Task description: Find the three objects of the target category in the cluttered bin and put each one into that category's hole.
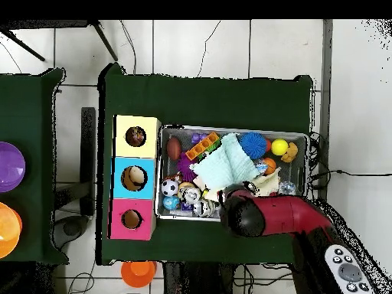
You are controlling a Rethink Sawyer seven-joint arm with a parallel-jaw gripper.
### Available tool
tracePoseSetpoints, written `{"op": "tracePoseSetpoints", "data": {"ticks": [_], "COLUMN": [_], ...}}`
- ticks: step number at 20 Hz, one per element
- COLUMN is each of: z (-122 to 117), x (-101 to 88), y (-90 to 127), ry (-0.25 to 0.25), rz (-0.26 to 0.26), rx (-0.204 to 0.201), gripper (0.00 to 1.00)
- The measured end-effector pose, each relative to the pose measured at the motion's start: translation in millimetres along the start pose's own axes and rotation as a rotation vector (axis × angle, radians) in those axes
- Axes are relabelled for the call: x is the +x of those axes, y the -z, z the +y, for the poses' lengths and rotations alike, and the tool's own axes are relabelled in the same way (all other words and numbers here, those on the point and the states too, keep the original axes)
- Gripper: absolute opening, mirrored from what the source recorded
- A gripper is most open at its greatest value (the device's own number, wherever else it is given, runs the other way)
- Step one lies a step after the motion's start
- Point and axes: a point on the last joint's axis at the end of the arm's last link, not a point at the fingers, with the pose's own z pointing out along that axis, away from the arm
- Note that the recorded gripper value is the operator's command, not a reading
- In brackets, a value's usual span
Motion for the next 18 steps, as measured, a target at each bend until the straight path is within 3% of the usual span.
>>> {"op": "tracePoseSetpoints", "data": {"ticks": [3, 7, 15, 18], "z": [-7, -10, -15, -16], "x": [1.9, -3.8, -24.3, -25.0], "y": [18, 36, 55, 59], "ry": [0.004, 0.015, 0.027, 0.012], "rz": [0.054, 0.078, 0.031, 0.022], "rx": [0.015, 0.028, 0.029, -0.002], "gripper": [0.00, 0.00, 0.00, 0.00]}}
